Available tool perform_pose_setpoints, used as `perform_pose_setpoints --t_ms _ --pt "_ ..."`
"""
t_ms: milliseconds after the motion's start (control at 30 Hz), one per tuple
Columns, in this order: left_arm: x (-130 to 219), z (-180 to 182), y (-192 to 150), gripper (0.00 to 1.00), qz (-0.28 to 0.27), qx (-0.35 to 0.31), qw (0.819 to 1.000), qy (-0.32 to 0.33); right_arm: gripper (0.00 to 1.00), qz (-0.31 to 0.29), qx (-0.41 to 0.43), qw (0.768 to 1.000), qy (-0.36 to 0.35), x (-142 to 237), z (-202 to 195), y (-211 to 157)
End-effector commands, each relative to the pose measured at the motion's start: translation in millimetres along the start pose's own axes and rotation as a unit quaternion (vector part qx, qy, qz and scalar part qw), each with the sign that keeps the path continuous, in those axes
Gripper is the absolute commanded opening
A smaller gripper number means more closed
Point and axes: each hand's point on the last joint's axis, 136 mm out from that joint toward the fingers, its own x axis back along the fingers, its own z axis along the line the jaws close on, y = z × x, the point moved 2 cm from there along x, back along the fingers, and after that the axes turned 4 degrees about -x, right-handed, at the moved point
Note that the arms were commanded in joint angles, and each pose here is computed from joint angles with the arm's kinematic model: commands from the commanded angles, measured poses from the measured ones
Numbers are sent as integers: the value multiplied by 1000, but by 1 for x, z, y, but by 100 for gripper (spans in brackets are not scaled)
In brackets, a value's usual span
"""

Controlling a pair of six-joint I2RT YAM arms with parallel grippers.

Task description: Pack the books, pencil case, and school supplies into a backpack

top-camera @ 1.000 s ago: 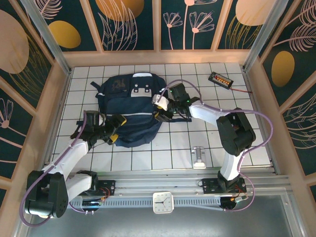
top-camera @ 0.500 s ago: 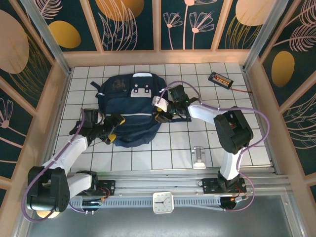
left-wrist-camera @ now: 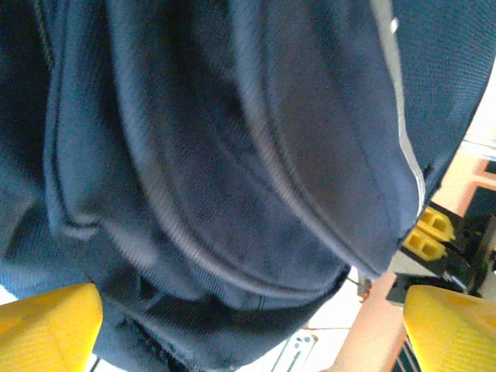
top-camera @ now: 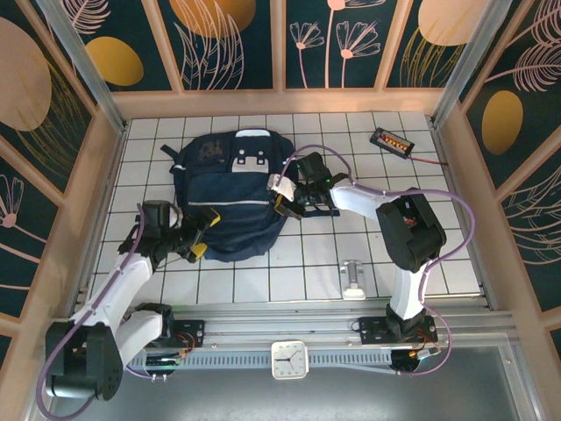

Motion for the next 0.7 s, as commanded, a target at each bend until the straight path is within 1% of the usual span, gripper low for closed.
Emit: perform_pose_setpoints --t_ms 0,133,300,467,667 --pt "7 -3 -15 99 30 46 998 -25 3 -20 8 1000 5 8 9 20" --pt "8 -11 -23 99 39 53 997 -41 0 -17 10 1000 15 5 19 22" --pt "-10 -12 -37 99 64 63 994 -57 0 -21 10 999 27 2 32 28" --pt "-22 -10 -46 99 84 58 994 -50 0 -30 6 999 42 -2 50 36" --pt "-25 -6 -38 99 56 51 996 -41 0 -25 6 998 57 -11 70 37"
